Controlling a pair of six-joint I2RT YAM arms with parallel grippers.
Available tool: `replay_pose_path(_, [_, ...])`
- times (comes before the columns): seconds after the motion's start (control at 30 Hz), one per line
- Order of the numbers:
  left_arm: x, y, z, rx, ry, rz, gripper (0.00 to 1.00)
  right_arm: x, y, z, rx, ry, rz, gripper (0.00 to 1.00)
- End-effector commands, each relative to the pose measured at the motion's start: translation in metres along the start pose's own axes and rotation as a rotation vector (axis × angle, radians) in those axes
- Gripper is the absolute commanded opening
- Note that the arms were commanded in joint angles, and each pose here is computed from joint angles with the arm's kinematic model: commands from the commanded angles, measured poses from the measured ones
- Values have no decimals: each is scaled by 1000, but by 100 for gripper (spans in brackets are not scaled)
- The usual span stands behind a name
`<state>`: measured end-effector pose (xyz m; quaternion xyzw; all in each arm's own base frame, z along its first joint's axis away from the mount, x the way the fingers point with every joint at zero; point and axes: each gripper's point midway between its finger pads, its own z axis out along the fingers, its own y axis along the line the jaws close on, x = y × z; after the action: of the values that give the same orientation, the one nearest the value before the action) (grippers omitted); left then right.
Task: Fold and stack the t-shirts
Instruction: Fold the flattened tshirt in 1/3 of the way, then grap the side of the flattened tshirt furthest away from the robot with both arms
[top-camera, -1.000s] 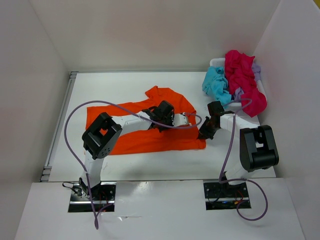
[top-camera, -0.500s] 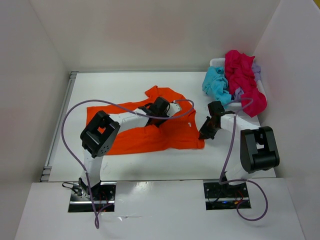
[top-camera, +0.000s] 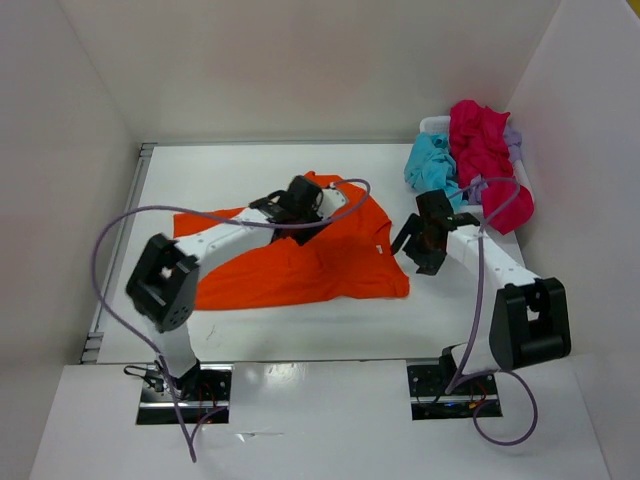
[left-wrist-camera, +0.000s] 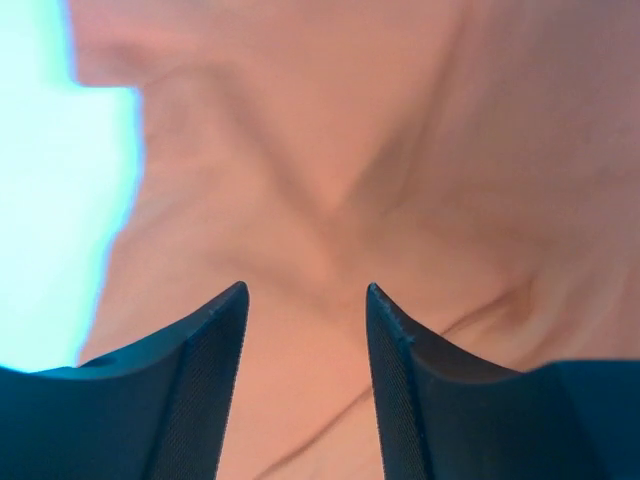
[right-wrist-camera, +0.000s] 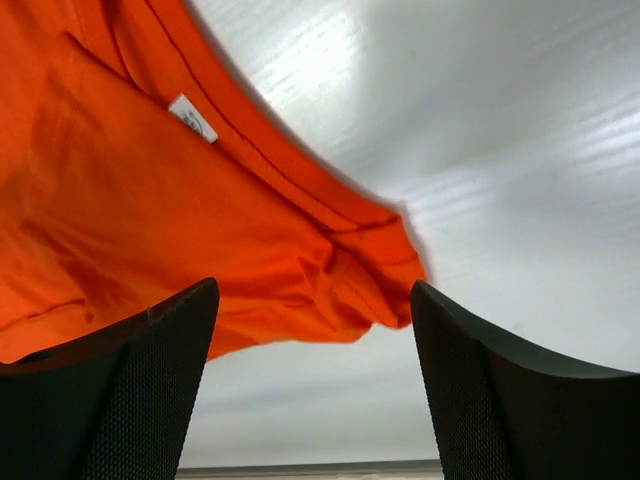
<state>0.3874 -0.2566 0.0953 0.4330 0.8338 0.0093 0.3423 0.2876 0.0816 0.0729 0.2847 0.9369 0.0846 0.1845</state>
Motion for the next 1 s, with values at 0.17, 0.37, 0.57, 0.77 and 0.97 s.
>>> replay_pose_path(0.17, [194,91,-118,-232,422,35,68,59,-17,25,0,167,156,86])
replay_pose_path(0.37, [295,134,-166,-347,553,-383,70,64,-28,44,56,175,168,83])
replay_pose_path(0.57, [333,104,-171,-242,615,-460,73,64,-34,51,81,183,155,34])
replay_pose_path(0.77, [348,79,-156,-137,610,-503,78,63,-38,44,87,160,153,3])
replay_pose_path(0.97, [345,63,-135,11,597,-530,84,59,-39,41,92,138,151,1])
